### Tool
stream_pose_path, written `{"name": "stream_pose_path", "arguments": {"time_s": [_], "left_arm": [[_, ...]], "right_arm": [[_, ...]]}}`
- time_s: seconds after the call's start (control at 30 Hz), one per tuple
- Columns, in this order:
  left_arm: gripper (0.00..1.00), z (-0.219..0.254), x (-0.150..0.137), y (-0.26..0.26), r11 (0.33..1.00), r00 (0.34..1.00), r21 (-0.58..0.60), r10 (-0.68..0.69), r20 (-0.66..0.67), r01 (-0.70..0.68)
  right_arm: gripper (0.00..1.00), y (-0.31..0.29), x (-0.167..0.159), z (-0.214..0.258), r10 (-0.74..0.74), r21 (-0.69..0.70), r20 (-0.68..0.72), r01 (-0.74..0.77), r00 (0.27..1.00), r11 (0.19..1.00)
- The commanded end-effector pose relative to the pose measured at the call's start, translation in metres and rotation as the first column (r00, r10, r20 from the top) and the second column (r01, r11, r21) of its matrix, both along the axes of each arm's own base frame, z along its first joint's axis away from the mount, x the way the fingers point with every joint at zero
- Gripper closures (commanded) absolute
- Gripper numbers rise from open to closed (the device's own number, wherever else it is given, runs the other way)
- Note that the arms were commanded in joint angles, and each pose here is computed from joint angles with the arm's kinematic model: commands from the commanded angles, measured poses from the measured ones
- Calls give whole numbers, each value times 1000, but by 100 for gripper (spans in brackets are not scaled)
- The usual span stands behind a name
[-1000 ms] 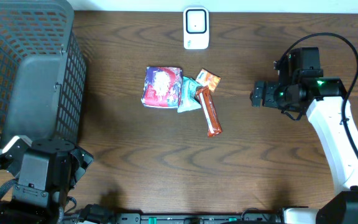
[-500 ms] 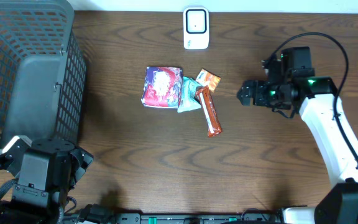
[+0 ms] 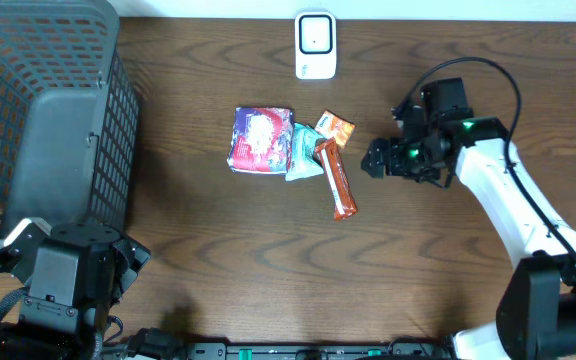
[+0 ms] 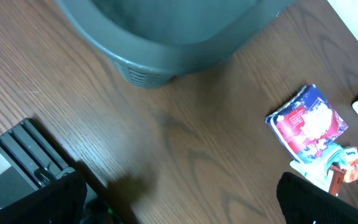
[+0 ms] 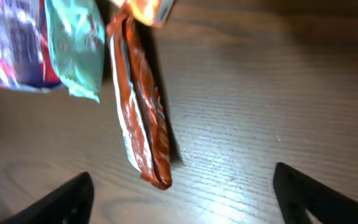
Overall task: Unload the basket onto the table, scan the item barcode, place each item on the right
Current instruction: 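Move the right gripper forward toward the red snack bar, then lower the right gripper and grasp the red snack bar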
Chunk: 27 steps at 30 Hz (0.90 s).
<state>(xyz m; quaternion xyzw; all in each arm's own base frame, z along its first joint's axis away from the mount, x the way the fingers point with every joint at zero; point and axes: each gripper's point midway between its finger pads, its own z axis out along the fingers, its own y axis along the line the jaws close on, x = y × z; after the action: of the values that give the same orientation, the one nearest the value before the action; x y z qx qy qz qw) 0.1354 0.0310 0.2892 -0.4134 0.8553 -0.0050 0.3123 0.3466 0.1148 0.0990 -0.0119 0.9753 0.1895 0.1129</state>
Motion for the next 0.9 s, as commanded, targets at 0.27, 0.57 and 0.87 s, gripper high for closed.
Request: {"name": "stream_pose_path", "arguments": {"time_s": [0.27,0.57,0.87], "left_arm": [[2,-1,0,3,1000,1000,5,21,-1,-21],[2,-1,0,2,1000,1000,5,21,-1,-21],[2,-1,0,3,1000,1000,5,21,-1,-21]], "right_arm": [[31,30,-4,-10,86,33,-5,-86,996,996],[38,61,-4,-20,105,40,51,-107,993,993],[40,69,-8,-53,71,47,97,-76,993,996]]}}
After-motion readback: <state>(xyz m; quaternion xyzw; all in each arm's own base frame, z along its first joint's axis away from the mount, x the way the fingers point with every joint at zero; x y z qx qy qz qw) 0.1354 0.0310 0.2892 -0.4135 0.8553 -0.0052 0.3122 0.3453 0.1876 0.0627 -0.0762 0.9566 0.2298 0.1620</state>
